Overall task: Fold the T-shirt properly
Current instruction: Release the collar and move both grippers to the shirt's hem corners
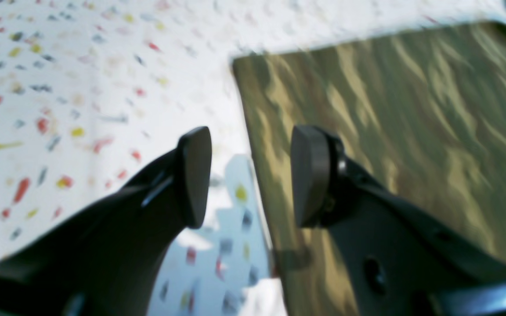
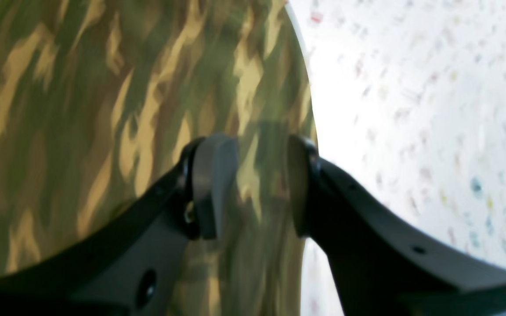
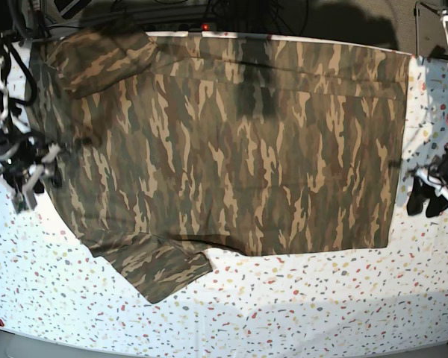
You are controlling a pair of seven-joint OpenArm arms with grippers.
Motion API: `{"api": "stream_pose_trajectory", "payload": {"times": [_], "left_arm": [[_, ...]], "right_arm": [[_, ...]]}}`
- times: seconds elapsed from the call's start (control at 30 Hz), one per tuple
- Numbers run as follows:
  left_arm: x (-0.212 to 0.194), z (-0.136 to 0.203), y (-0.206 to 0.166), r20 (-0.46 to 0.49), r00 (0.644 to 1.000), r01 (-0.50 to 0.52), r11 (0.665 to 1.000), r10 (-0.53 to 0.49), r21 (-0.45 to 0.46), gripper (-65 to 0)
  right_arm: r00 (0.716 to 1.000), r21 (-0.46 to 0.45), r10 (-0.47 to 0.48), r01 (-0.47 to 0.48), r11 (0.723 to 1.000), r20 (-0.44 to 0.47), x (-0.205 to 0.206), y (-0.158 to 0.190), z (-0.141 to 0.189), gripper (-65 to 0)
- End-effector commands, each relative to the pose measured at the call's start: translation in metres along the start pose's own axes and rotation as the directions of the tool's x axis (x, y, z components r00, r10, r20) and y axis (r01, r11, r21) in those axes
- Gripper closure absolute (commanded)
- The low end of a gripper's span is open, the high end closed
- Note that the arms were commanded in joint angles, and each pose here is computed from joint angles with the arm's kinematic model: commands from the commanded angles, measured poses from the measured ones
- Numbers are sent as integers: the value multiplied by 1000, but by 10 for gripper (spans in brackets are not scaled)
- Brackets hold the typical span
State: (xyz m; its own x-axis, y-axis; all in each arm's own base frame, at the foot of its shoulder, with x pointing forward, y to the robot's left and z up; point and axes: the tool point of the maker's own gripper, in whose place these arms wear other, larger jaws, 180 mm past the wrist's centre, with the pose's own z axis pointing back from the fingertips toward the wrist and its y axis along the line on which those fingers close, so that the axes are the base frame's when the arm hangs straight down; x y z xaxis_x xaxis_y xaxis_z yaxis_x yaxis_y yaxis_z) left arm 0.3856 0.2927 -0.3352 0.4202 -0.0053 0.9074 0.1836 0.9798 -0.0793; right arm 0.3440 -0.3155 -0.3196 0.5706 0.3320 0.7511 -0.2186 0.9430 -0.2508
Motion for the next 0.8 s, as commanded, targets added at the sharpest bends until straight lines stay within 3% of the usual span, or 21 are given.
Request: {"api": "stream_pose_trajectory", "payload": {"times": [0.0,0.3,0.5,0.77], "left_arm": [[25,-5,11,60,998,7,1000,-9,20,-285],[32,-65,37,12,998,-70,994,69,79,-285],[12,-94,39,-55,991,-119,988,124,95,-283],[-3,-108,23,-56,986,-153,986,157,71,-283]], "right_arm": [[999,-15,-2,3,1000,38,19,-13,-3,-240],[993,9,-97,98,995,-65,30,-30,-63,-240],[992,41,-99,102,994,-73,55,-26,-70,-240],[993,36,-98,100,994,-58,70,-31,-69,-240]]}}
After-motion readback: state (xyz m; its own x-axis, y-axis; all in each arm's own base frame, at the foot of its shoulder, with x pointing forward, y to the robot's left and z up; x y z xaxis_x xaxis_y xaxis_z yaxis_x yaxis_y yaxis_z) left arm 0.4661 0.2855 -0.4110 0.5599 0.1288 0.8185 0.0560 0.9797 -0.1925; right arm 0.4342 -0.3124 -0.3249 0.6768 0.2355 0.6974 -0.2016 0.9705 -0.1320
